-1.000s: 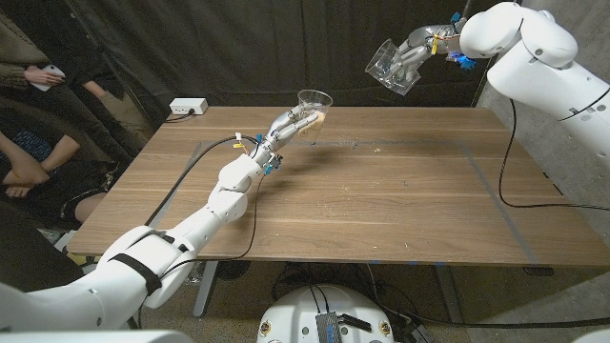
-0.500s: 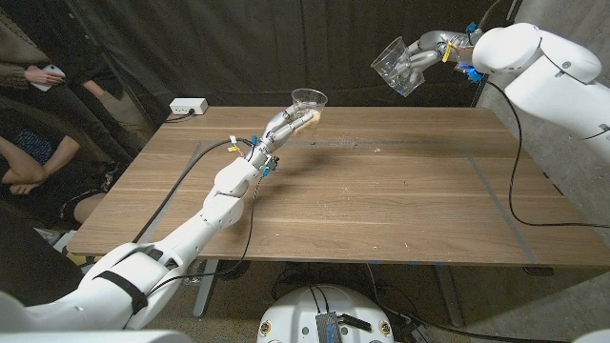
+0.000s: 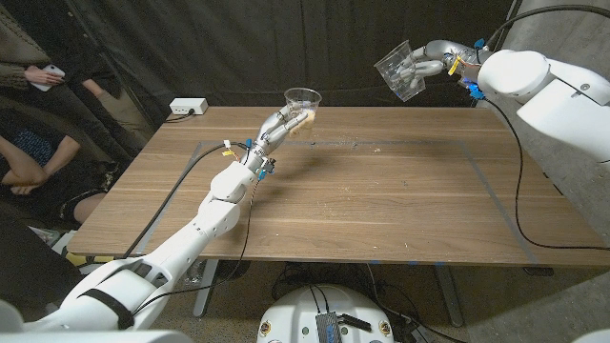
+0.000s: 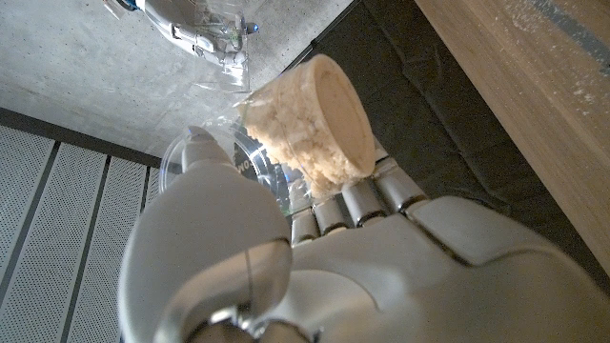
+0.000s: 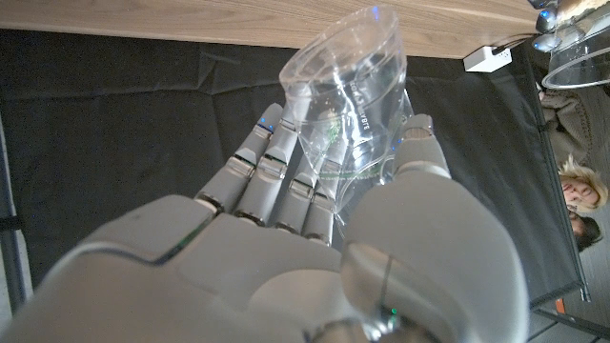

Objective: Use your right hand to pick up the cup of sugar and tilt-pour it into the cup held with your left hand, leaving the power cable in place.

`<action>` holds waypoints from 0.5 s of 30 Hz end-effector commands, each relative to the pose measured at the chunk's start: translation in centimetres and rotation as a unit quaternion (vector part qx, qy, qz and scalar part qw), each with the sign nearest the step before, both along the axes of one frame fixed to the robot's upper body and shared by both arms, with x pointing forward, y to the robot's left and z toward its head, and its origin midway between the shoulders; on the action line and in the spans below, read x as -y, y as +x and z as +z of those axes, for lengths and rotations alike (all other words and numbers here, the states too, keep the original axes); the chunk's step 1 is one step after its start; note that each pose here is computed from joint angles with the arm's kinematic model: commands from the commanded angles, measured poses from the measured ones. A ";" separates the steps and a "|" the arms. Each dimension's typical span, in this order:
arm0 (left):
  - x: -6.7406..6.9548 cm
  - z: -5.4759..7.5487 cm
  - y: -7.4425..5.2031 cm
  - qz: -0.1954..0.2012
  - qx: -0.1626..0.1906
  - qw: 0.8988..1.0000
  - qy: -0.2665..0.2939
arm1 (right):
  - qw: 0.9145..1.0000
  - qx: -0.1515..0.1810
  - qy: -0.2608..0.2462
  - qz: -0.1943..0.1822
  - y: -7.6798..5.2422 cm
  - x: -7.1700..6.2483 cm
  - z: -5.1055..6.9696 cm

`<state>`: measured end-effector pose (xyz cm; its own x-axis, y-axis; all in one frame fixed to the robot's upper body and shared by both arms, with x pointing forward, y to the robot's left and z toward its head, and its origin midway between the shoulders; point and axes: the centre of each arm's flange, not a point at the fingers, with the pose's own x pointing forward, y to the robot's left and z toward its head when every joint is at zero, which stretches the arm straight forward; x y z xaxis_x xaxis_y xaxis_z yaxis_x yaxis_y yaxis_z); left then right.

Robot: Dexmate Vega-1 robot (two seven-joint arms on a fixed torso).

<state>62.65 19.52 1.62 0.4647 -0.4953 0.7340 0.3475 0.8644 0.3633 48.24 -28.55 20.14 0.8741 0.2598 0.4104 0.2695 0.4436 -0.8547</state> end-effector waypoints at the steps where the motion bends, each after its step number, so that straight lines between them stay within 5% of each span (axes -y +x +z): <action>1: -0.7 0.2 -0.4 0.005 -0.003 1.000 -0.016 | 0.998 0.022 0.053 0.026 0.3 1.3 -2.0; 15: -1.8 1.2 0.5 0.007 -0.020 1.000 -0.013 | 0.986 0.039 0.148 0.072 1.9 3.1 -4.4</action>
<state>62.71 20.47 2.01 0.4851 -0.4701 0.7373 0.3450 0.8777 0.3327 49.16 -30.39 17.46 0.8290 0.2561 0.4971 0.2691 0.5966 -0.7561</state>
